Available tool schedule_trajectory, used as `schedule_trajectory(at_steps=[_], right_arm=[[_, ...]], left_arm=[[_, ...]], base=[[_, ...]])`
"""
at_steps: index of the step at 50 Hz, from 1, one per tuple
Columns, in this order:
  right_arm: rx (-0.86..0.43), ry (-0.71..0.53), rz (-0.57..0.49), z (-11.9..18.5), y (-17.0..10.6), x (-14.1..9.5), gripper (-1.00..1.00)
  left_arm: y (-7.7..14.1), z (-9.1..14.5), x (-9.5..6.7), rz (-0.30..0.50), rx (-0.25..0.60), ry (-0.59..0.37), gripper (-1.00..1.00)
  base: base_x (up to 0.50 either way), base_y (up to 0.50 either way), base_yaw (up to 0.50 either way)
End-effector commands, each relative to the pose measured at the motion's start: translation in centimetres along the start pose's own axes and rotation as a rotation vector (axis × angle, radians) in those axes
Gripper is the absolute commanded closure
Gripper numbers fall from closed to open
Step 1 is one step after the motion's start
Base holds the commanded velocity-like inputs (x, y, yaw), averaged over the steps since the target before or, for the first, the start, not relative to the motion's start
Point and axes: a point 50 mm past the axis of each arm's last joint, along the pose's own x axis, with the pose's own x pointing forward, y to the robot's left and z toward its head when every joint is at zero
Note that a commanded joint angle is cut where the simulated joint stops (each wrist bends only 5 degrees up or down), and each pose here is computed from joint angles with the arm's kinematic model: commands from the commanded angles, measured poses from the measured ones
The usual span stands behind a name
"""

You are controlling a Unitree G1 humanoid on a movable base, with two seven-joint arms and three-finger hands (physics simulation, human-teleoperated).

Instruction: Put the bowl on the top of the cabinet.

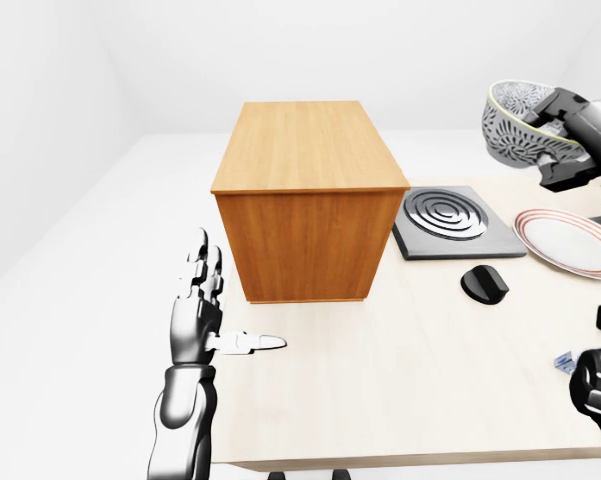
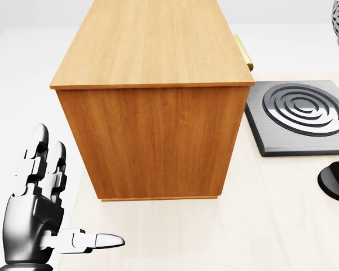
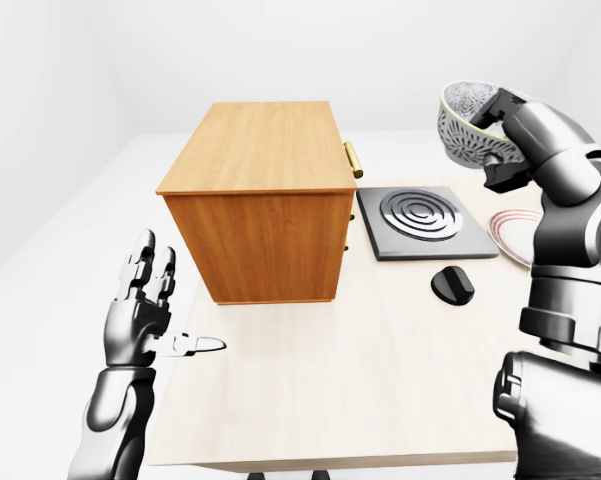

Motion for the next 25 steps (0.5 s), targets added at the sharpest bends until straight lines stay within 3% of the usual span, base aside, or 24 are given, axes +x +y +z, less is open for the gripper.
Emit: schedule_trajectory(at_steps=[1,25], right_arm=[[-0.032,0.115,-0.031,1.1,-3.0,5.0,1.00],[-0.129,0.049,-0.122,8.8,-5.5,6.7,1.00]], left_arm=[[0.0,-0.2,0.1,-0.002,0.001,0.009,-1.00],[-0.1,-0.5,0.0,-0.015,-0.002,0.021,-1.00]], base=[[0.00,0.00,0.00],[0.00,0.00,0.00]])
